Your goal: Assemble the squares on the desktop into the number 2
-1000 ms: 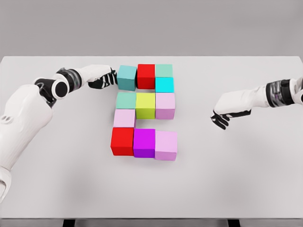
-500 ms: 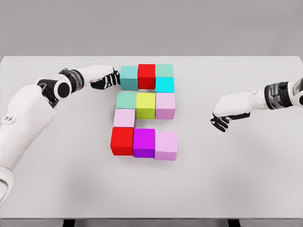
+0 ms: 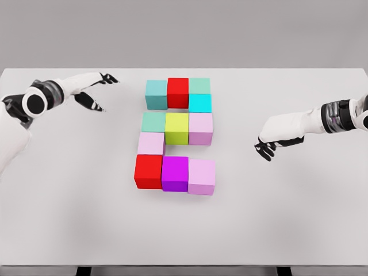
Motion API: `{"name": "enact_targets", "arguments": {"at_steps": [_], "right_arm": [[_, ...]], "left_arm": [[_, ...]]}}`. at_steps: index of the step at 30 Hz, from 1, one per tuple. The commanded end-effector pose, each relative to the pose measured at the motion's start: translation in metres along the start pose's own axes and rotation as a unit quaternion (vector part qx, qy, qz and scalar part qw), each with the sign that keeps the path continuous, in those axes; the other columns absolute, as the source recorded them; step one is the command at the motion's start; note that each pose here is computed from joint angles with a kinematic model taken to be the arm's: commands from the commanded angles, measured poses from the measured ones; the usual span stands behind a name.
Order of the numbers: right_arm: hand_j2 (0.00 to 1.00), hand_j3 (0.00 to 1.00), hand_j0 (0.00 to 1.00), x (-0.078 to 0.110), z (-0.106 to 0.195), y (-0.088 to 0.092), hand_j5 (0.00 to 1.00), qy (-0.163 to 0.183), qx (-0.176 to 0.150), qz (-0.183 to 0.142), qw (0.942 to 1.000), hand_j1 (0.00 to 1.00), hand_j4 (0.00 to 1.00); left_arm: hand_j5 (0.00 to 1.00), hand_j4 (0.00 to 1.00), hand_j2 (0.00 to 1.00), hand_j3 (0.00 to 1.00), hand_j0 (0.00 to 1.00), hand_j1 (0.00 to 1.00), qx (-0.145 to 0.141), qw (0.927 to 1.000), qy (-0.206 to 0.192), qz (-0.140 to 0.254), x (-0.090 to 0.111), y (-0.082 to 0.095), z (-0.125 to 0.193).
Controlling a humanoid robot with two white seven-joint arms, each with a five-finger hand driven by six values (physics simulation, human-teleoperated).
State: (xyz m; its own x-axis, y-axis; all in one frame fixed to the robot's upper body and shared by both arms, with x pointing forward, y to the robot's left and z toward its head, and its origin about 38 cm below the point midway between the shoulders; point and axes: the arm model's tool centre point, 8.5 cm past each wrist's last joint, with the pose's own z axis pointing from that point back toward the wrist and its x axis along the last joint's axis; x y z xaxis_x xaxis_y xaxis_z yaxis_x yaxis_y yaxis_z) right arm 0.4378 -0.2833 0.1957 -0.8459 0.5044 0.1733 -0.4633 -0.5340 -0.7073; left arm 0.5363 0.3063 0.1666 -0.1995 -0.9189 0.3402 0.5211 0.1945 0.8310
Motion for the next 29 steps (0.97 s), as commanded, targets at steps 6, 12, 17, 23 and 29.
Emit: {"name": "enact_targets", "arguments": {"at_steps": [6,12,17,23,29], "right_arm": [[1.0,1.0,1.0,-0.008,0.02,-0.024,1.0,0.02,-0.042,0.005,0.9989,1.0,1.0],[1.0,1.0,1.0,-0.013,0.036,-0.042,1.0,0.033,-0.078,0.008,0.9964,1.0,1.0],[1.0,1.0,1.0,-0.023,0.054,-0.033,1.0,0.05,-0.141,-0.024,0.9885,1.0,1.0],[1.0,1.0,1.0,-0.028,0.064,-0.02,1.0,0.06,-0.174,-0.049,0.9817,1.0,1.0],[1.0,1.0,1.0,-0.026,0.059,-0.022,1.0,0.054,-0.176,-0.049,0.9817,1.0,1.0]], "left_arm": [[1.0,1.0,1.0,1.0,1.0,1.0,0.06,0.9804,-0.183,-0.041,-0.044,0.014,0.082],[1.0,1.0,1.0,1.0,1.0,1.0,0.026,0.9765,-0.212,-0.032,-0.032,-0.033,0.085],[1.0,1.0,1.0,1.0,1.0,1.0,0.01,0.9744,-0.223,-0.03,-0.026,-0.052,0.085],[1.0,1.0,1.0,1.0,1.0,1.0,0.011,0.9764,-0.214,-0.027,-0.033,-0.05,0.086],[1.0,1.0,1.0,1.0,1.0,1.0,0.022,0.9804,-0.194,-0.026,-0.053,-0.033,0.106]]}}
